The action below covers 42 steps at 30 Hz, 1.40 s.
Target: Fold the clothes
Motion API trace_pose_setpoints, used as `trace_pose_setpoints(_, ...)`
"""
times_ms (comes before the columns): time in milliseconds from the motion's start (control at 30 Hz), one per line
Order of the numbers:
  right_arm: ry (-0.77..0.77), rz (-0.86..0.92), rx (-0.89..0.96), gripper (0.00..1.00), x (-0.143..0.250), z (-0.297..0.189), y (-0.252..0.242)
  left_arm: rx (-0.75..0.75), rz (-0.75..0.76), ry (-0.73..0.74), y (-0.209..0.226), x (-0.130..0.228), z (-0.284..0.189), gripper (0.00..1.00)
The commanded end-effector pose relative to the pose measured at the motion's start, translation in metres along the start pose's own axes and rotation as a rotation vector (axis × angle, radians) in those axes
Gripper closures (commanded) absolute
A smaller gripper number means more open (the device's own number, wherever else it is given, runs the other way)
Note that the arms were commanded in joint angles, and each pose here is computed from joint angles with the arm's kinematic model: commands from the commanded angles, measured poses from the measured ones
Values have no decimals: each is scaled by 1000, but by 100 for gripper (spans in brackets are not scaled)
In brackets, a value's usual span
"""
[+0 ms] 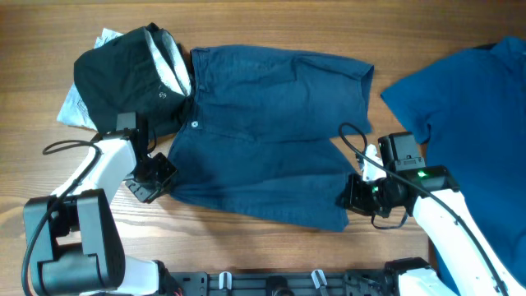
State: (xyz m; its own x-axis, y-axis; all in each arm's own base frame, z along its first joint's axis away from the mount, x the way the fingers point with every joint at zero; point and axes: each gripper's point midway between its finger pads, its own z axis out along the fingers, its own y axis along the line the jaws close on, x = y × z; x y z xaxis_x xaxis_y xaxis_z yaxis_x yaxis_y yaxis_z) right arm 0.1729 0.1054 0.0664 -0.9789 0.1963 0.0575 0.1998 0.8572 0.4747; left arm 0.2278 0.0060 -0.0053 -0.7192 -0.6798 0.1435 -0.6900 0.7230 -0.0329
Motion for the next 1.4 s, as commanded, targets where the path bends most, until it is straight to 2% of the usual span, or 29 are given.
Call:
trace_pose_setpoints(0, 22, 65, 48, 96, 6, -3, -7, -35, -14, 18, 7, 1, 9, 96)
trace_pose_setpoints(100, 96, 7, -122, 96, 17, -3, 22, -30, -13, 12, 6, 0, 9, 96)
trace_pose_setpoints(167, 91, 2, -137, 93, 15, -3, 25, -30, -13, 12, 6, 0, 9, 96)
trace_pose_setpoints(233, 85, -3, -140, 86, 14, -3, 25, -30, -13, 12, 6, 0, 9, 96)
trace_pose_setpoints(267, 85, -3, -140, 87, 13, -3, 25, -30, -13, 12, 6, 0, 9, 96)
trace_pose_setpoints(300, 83, -5, -141, 96, 13, -3, 25, -30, -13, 12, 6, 0, 9, 96)
trace_pose_setpoints(567, -27, -65, -225, 96, -13, -14, 48, -25, 65, 33, 6, 6, 0, 96)
trace_pose_setpoints(700, -71, -96, -284, 96, -21, -24, 63, 69, 104, 2, -9, 6, -20, 96)
trace_pose_setpoints(733, -69, -101, -300, 96, -21, -25, 66, 81, 107, -17, -11, 5, -25, 91)
trace_pose_setpoints(767, -70, -101, -300, 96, -21, -25, 66, 93, 110, -38, -13, 3, -28, 73)
trace_pose_setpoints(800, -73, -97, -299, 96, -22, -25, 66, 98, 112, -51, -13, 1, -30, 51)
trace_pose_setpoints(833, -77, -97, -300, 96, -23, -25, 66, 103, 113, -58, -15, -1, -31, 37)
trace_pose_setpoints(867, -86, -102, -304, 96, -25, -25, 67, 103, 113, -61, -15, -1, -31, 28)
trace_pose_setpoints(900, -92, -105, -307, 96, -27, -26, 68, 98, 113, -66, -14, -2, -31, 26)
trace_pose_setpoints(1033, -99, -106, -310, 95, -29, -26, 69, 82, 102, -46, -9, 3, -27, 30)
trace_pose_setpoints(1100, -102, -107, -312, 96, -29, -27, 70, 29, 84, -34, 4, 8, -21, 35)
trace_pose_setpoints(1133, -103, -103, -312, 95, -30, -27, 70, -1, 60, -44, 10, 7, -19, 46)
trace_pose_setpoints(1167, -105, -99, -313, 96, -30, -27, 70, -32, 32, -56, 16, 6, -17, 66)
trace_pose_setpoints(1200, -108, -87, -313, 96, -32, -28, 68, -32, 33, -68, 16, 4, -15, 95)
trace_pose_setpoints(1300, -128, -42, -310, 96, -38, -32, 60, 8, 42, -114, 6, -7, -16, 96)
trace_pose_setpoints(1367, -138, -1, -304, 96, -41, -35, 52, 67, 57, -48, -3, 5, -16, 96)
